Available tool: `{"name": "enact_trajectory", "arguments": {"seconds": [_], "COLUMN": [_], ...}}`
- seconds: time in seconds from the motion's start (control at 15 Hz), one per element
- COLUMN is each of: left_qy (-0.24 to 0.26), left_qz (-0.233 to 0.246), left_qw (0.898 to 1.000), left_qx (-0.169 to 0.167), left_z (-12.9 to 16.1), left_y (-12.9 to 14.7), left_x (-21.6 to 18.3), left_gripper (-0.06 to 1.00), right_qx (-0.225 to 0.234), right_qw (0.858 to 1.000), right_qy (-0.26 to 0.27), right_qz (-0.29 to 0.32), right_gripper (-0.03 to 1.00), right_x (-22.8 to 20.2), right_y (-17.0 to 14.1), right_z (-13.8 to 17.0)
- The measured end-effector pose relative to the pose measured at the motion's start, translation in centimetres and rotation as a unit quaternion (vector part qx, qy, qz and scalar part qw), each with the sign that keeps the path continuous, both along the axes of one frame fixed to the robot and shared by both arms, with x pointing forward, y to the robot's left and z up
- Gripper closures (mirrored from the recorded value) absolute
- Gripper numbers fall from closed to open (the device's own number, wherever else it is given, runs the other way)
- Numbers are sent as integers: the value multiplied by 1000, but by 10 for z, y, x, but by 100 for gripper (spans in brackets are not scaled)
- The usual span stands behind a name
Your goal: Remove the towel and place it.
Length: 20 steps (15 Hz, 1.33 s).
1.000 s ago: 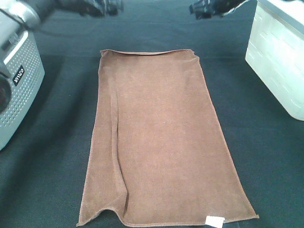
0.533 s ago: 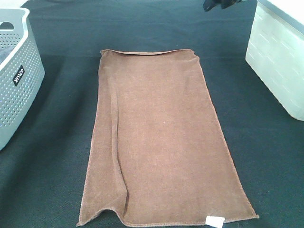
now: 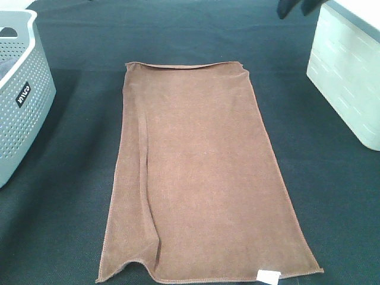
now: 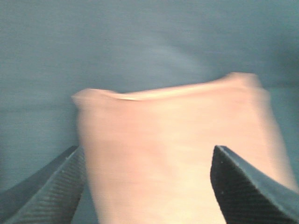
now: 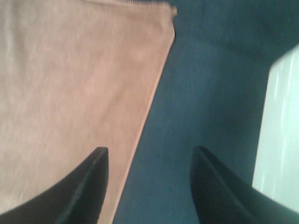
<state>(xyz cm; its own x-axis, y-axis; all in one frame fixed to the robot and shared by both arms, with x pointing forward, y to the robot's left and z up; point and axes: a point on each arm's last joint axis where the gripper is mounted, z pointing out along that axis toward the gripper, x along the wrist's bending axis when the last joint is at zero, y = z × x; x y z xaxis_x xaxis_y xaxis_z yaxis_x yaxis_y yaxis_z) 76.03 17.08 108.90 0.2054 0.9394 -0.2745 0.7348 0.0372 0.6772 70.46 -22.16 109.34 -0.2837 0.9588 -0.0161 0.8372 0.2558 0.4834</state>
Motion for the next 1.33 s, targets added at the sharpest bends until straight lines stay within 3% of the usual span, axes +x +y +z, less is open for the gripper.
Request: {"name": "enact_trajectory", "arguments": {"seconds": [0.13, 0.33, 0.47, 0.6, 0.8, 0.93, 1.33], "left_qy": [2, 11, 58, 103, 170, 199, 164], "left_qz": [-8, 1, 1, -6, 3, 7, 24], "left_qw": [1000, 1000, 998, 994, 979, 970, 977], "left_qx": [-17, 2, 18, 42, 112, 141, 132], "left_z": [14, 46, 47, 41, 20, 10, 4], "left_y": [-2, 6, 12, 19, 39, 50, 75], "left_x": [-7, -32, -55, -81, -129, -163, -269], "left_gripper": [24, 24, 24, 24, 24, 24, 24], "right_qx": [-6, -11, -11, -9, 9, 16, 22], "right_qw": [999, 998, 998, 998, 999, 999, 1000], "right_qy": [31, 62, 64, 55, 33, 25, 4], "right_qz": [-2, -2, -4, -6, -18, -21, -22], "right_gripper": [45, 45, 45, 45, 45, 45, 45], "right_x": [-26, -79, -116, -152, -203, -235, -319], "right_y": [-4, -13, -18, -24, -31, -35, -48], "right_z": [1, 11, 11, 6, -5, -12, -34]}}
